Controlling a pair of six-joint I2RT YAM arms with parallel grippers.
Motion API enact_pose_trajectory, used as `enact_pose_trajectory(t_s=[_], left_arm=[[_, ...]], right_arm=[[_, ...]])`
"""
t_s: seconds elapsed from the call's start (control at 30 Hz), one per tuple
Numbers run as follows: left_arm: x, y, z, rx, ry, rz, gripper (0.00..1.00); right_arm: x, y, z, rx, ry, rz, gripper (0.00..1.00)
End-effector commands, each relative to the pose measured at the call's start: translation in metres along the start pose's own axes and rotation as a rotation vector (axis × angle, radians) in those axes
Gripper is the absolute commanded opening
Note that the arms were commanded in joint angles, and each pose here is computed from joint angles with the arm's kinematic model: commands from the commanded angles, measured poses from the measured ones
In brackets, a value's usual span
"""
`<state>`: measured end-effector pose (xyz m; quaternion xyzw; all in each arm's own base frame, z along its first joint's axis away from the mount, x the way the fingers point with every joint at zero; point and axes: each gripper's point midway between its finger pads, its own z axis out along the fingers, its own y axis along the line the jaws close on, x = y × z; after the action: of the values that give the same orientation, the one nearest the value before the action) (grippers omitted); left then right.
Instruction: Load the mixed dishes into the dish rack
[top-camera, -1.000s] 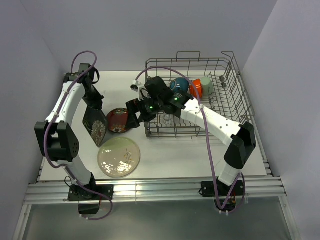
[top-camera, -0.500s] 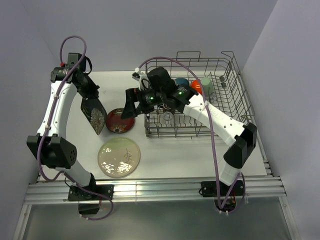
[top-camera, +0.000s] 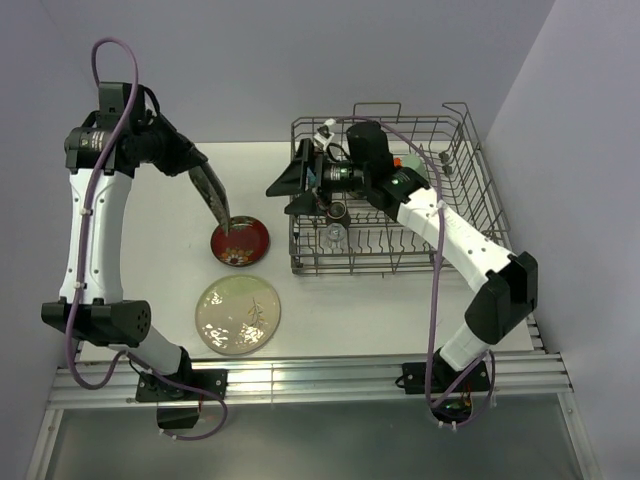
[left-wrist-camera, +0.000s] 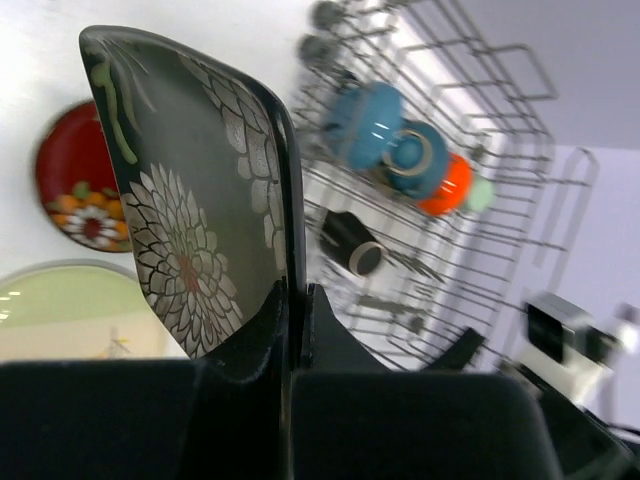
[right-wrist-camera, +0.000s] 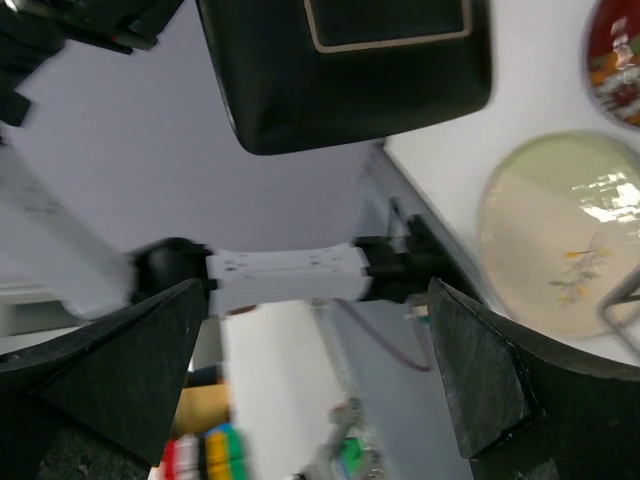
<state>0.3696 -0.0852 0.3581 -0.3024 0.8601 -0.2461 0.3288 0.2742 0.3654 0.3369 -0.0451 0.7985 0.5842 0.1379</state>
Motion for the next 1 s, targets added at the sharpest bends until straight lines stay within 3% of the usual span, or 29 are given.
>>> enact_pose_trajectory(t_s=[0.0,0.2,0.43,0.77,0.97], left_arm=[[-0.007,-0.062,-0.061,0.292,-0.059,-0.011,0.0],[-0.008,-0.105,-0.107,0.524,-0.077,-0.036,0.0],[-0.013,-0.142,-0.163,0.745,-0.093,-0.07,0.0],[-0.017,-0.174,-0.225,1.013,-0.103,-0.085,0.0],[-0.014,-0.18,-0.246,1.12,-0.065,-0.114,0.0]], right_arm=[[0.007,0.075,-0.03,-0.248,-0.011,0.075,0.99],[-0.002,0.11,-0.049,-0.397,-0.063,0.201,0.98],[-0.012,0.096,-0.054,-0.411,-0.131,0.275,0.97],[-0.014,0.094,-0.073,-0.568,-0.191,0.34,0.96],[-0.024,0.105,-0.088,-0.764,-0.192,0.4,0.95]])
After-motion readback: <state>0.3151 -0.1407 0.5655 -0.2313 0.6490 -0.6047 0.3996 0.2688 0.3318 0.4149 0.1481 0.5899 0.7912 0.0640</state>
